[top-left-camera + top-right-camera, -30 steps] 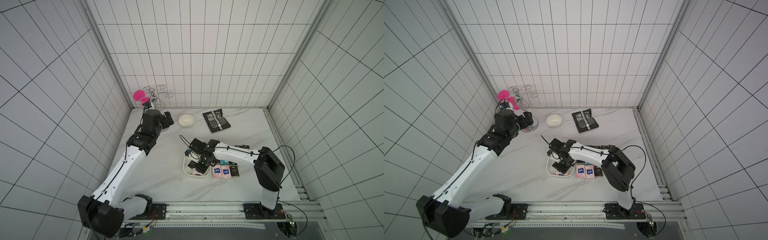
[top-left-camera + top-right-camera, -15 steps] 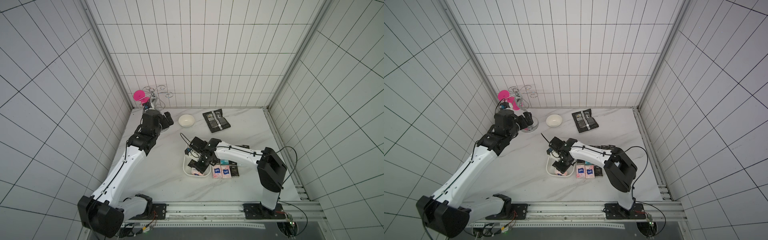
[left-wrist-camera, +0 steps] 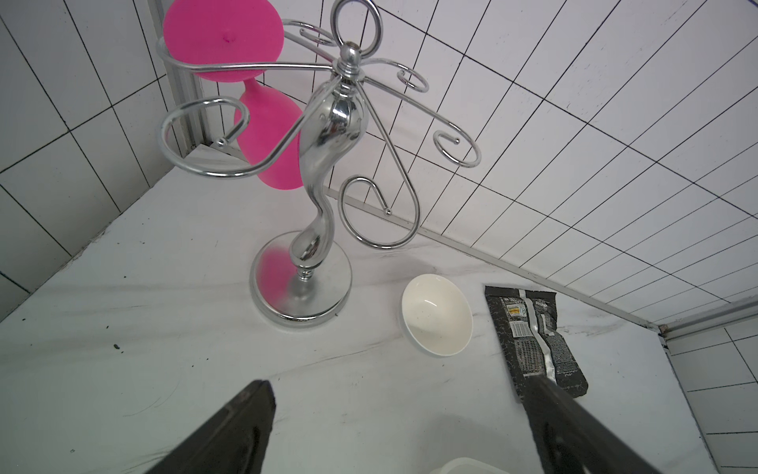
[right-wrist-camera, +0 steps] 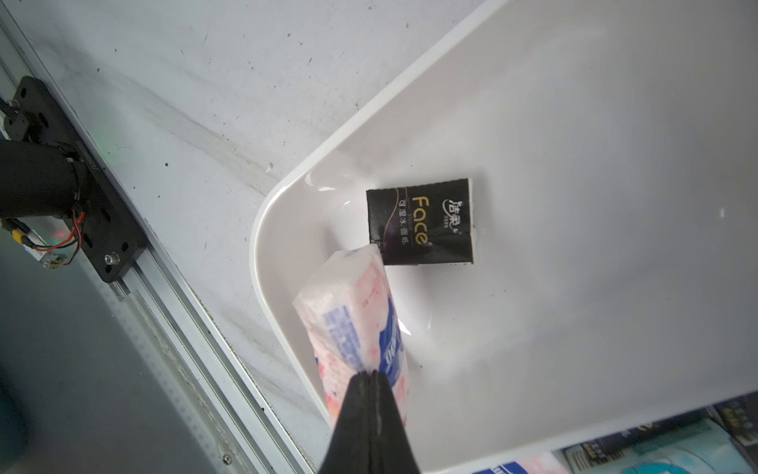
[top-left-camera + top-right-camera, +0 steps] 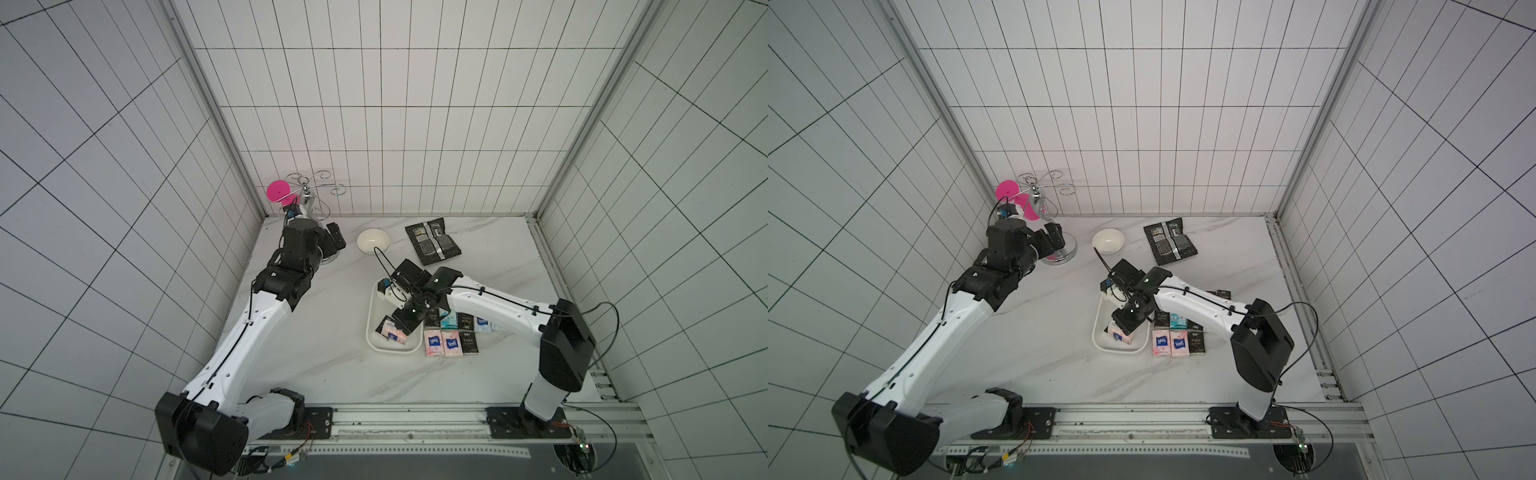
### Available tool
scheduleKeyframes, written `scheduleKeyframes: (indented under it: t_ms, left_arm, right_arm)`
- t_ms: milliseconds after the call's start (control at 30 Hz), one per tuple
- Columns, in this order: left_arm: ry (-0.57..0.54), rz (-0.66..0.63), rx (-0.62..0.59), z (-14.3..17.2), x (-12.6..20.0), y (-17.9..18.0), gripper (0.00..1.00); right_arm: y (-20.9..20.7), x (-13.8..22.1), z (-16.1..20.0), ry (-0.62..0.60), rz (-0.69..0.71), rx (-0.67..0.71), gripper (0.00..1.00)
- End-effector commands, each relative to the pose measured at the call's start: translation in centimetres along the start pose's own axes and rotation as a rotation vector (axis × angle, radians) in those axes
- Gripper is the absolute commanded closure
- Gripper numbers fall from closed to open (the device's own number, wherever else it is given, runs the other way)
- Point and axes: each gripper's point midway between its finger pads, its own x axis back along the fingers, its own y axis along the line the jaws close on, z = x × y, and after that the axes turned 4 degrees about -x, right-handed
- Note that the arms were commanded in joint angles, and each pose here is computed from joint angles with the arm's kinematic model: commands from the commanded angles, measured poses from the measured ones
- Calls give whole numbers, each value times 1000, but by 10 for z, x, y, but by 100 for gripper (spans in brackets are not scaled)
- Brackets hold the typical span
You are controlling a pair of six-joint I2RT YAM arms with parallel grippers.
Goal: Take the pocket tissues out of the storage box
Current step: Pick up the pocket tissues from the storage box, then place the pocket tissues at the center of the board.
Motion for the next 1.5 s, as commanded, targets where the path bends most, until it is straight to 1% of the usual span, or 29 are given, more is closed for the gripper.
scheduleKeyframes:
  t_ms: [0, 133, 300, 467, 600, 733, 833, 1067, 1167, 1267, 1467]
  left_arm:
    - [-43, 20, 6, -18, 9, -5, 1]
    - [-43, 23, 9, -19, 9, -6, 1]
    - [-46, 30, 10, -20, 9, -8, 1]
    - [-52, 38, 15, -22, 10, -9, 1]
    - [-56, 50, 22, -22, 11, -11, 1]
    - [-54, 66, 26, -22, 10, -14, 2]
    - [-55, 72, 31, -23, 9, -15, 1]
    - [-66, 97, 46, -24, 11, -19, 2]
    - [-69, 116, 59, -24, 11, -21, 2]
    - [-64, 134, 70, -24, 12, -25, 1]
    - [-74, 139, 70, -26, 16, -25, 1]
  right_arm:
    - [0, 21, -10, -75, -26, -42, 100]
    - [-10, 41, -13, -126, -21, -93, 100]
    - [-37, 61, -1, -165, 22, -197, 100]
    - [-76, 83, 28, -182, 99, -363, 100]
    - [-100, 95, 55, -182, 159, -468, 100]
    - [-126, 100, 89, -131, 256, -591, 100]
    - [-143, 104, 116, -68, 365, -673, 100]
    - [-159, 106, 163, -11, 468, -818, 100]
    - [-164, 108, 183, 27, 539, -852, 100]
    - [-167, 107, 197, 54, 581, -878, 100]
    - [-166, 101, 207, 98, 591, -907, 100]
